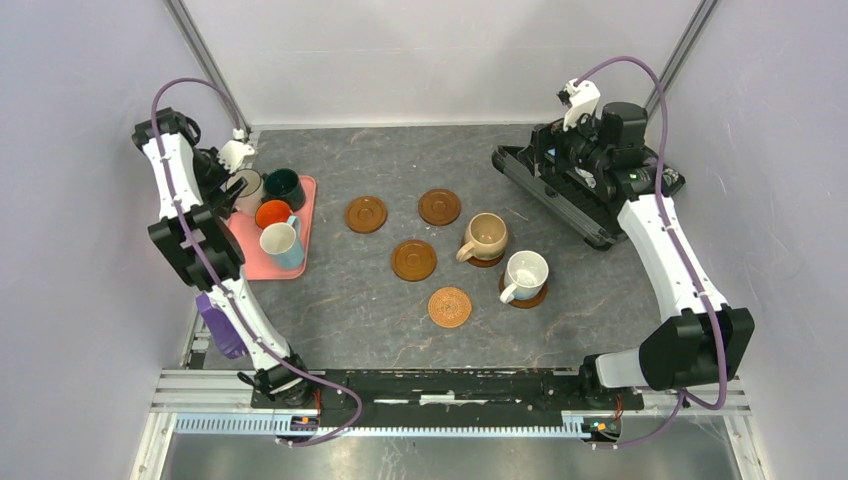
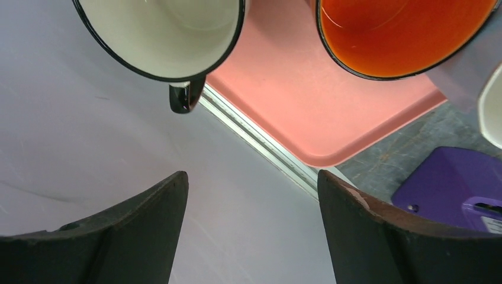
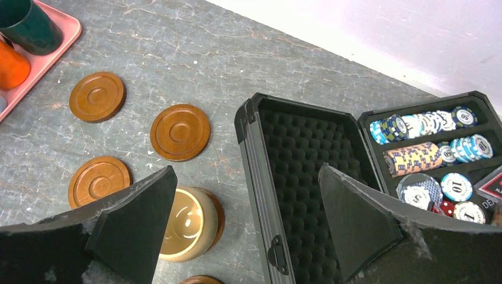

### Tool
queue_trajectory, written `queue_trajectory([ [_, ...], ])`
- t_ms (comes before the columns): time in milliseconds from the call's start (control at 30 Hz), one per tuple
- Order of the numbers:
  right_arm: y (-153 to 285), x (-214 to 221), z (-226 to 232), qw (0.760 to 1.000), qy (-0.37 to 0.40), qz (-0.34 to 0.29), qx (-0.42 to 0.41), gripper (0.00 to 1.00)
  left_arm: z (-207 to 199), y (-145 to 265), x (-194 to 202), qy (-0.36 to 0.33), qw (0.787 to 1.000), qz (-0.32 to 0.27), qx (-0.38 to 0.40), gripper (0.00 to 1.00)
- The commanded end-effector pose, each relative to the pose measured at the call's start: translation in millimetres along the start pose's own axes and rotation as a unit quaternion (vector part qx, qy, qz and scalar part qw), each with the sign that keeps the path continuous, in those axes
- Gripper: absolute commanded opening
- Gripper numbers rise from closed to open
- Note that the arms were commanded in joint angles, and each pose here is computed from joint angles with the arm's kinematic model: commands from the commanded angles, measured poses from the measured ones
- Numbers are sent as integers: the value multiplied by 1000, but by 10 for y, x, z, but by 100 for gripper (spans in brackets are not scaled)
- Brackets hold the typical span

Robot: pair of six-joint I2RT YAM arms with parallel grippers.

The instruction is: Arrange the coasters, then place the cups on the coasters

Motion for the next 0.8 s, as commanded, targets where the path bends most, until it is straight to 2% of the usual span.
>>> queue_trajectory([
  [0,15,-197,29,1000,17,-22,0,98,211,-126,-1,-65,998,-19,-20,85],
  [567,-61,-206,88,999,38,-9,5,98,437,-588,11,-68,997,-37,-23,82],
  [667,-77,-203,96,999,41,-6,4,98,402,-648,-7,-65,997,-48,-13,77],
  [767,-81,-212,106,999,44,-5,5,98,367,-674,-1,-63,997,-55,-6,65],
])
Point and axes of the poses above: each gripper's point midway between its finger pads, its own y axis back along the fingers, its own z axis along the line the jaws close on, x = y × z, the point moved 7 cm from there along y, back along the fingers, and after that the axes turned 9 degrees about -y, right-handed, at the moved point
